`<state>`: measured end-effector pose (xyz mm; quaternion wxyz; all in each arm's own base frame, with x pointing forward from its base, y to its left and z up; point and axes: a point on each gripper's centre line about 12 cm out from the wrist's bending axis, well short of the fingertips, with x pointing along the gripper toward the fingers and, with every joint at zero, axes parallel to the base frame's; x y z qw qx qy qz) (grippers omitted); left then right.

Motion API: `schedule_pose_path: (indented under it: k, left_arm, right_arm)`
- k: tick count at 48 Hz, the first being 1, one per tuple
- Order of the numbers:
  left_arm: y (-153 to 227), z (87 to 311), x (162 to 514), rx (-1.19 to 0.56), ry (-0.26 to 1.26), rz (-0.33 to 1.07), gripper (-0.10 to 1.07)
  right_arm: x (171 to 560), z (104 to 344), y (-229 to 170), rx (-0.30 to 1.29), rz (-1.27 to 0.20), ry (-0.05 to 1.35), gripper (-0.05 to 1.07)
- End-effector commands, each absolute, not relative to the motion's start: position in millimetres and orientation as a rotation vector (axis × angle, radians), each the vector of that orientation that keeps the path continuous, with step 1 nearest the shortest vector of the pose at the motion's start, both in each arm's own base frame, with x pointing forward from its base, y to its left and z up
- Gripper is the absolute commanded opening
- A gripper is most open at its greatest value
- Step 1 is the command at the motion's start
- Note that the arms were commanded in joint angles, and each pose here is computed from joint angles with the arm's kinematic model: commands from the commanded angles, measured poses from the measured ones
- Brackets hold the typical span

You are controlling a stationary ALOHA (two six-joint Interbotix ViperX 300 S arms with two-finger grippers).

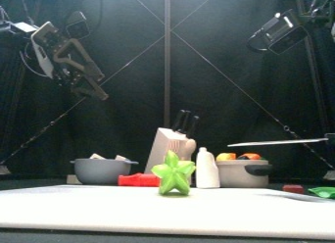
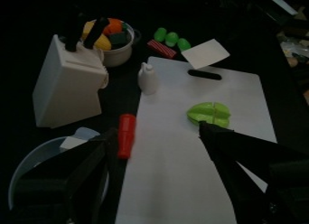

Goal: Grab cleaver with other hand

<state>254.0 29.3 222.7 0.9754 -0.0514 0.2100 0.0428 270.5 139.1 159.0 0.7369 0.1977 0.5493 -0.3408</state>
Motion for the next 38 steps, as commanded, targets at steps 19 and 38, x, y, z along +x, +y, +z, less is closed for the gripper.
schedule_pose_path:
  k: [19, 38]
  left_arm:
    - [31, 236, 261, -0.312, 0.36, 0.126, 1.03]
    - [18, 240, 268, -0.227, 0.263, -0.059, 1.03]
  right_arm:
    - [284, 189, 126, 0.342, -0.756, 1.073, 0.45]
    - [299, 201, 106, 0.189, -0.764, 0.928, 0.45]
